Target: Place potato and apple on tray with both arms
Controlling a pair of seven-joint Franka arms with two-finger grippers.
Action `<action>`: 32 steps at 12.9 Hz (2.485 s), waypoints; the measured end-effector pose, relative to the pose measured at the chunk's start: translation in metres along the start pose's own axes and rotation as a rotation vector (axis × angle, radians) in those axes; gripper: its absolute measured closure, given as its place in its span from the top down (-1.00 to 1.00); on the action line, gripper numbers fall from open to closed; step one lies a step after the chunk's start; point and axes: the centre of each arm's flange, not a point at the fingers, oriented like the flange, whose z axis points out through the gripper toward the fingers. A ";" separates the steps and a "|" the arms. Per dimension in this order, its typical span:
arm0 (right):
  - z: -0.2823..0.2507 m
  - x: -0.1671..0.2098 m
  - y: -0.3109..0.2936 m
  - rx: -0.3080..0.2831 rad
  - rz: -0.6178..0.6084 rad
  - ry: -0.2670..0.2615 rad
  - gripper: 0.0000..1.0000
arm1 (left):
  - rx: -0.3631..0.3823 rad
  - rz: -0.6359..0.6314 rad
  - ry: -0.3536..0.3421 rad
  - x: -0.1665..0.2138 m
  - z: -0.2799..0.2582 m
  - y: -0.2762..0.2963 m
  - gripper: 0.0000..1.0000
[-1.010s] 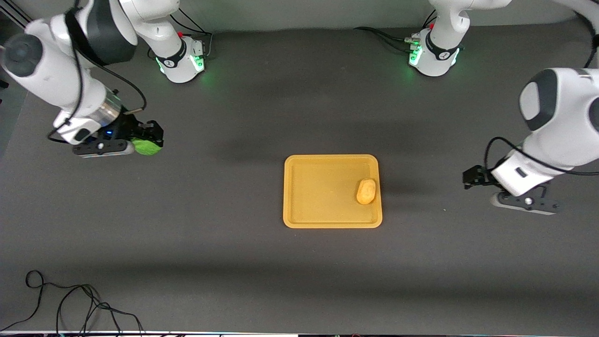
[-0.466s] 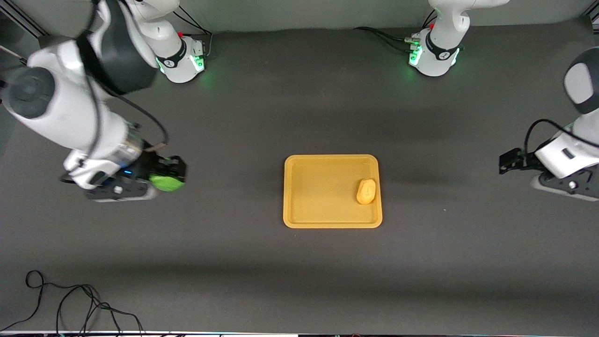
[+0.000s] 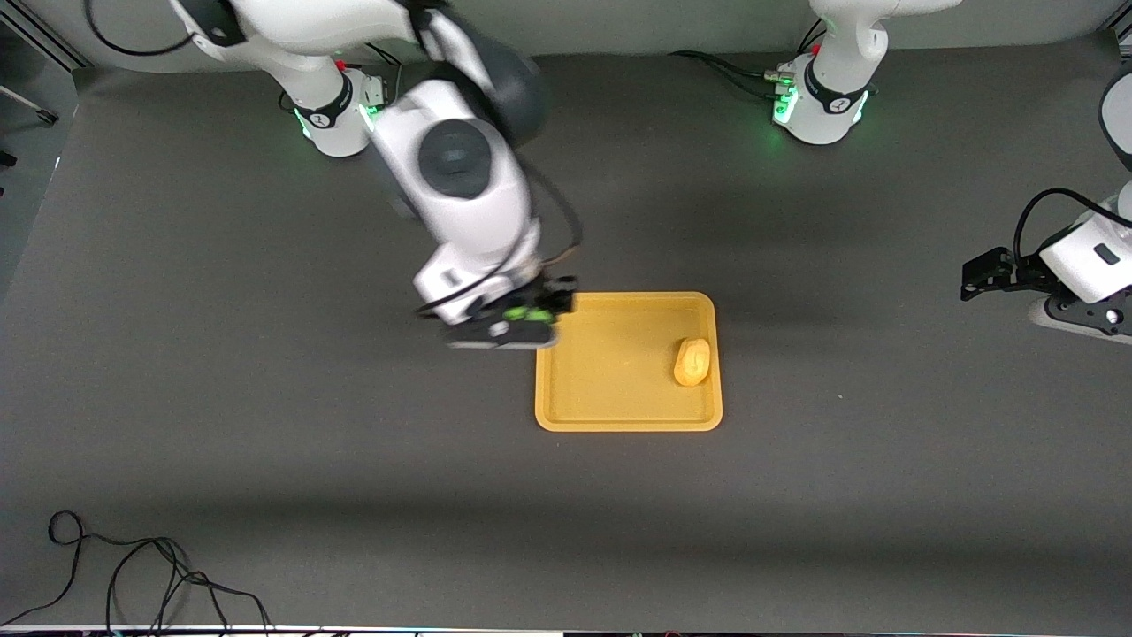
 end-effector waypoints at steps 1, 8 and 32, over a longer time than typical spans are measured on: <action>0.024 -0.024 -0.032 -0.005 -0.011 0.021 0.36 | -0.002 -0.015 -0.007 0.000 -0.002 0.007 1.00; 0.219 -0.024 -0.068 -0.012 -0.055 0.141 0.36 | -0.005 -0.035 -0.024 0.000 -0.028 0.030 1.00; -0.198 0.051 0.344 -0.067 -0.001 0.009 1.00 | 0.008 -0.063 0.029 0.010 -0.045 0.017 1.00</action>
